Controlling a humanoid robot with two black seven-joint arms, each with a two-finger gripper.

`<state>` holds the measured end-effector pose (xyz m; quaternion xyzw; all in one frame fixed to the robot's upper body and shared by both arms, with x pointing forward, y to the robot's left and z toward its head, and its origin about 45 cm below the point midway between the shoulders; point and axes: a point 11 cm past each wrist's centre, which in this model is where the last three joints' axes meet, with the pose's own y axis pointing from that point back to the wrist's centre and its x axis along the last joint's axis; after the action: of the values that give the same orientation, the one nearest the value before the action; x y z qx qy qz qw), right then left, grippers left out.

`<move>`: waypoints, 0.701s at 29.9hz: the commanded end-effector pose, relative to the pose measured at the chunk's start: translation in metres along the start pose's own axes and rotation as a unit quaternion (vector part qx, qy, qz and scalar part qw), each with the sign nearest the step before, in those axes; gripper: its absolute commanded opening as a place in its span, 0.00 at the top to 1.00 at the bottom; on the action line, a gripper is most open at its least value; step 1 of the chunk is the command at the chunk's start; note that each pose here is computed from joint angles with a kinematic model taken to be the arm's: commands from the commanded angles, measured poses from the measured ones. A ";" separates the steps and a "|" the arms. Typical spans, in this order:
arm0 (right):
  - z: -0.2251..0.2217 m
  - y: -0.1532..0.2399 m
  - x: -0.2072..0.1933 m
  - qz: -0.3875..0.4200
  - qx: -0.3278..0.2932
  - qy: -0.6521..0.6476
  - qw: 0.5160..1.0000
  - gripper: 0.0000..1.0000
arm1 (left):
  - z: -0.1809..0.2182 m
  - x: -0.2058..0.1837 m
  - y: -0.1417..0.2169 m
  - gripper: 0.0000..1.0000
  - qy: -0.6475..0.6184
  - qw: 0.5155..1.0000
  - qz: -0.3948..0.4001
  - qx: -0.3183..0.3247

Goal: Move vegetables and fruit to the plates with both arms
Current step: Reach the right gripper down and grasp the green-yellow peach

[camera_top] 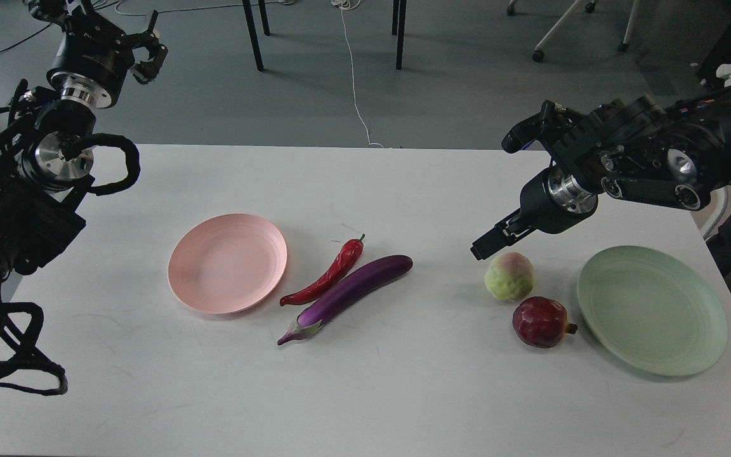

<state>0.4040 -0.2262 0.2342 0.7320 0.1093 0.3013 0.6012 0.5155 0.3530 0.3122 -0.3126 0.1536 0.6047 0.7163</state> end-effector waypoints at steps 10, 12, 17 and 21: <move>0.009 -0.028 -0.016 -0.006 -0.009 0.007 1.000 0.03 | 0.002 0.001 0.000 0.02 0.003 1.000 0.001 -0.004; 0.011 -0.035 -0.019 -0.009 -0.011 0.007 1.000 0.04 | 0.002 0.001 0.000 0.02 0.003 1.000 0.001 -0.006; 0.008 -0.040 -0.020 -0.013 -0.011 0.010 1.000 0.04 | 0.003 0.001 0.000 0.02 0.001 1.000 0.002 -0.005; 0.009 -0.040 -0.021 -0.015 -0.013 0.010 1.000 0.04 | 0.006 0.003 0.001 0.02 -0.001 1.000 0.003 -0.006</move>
<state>0.4009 -0.2343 0.1893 0.7201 0.1214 0.3013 0.6131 0.5150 0.3569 0.3140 -0.3172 0.1512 0.6069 0.7129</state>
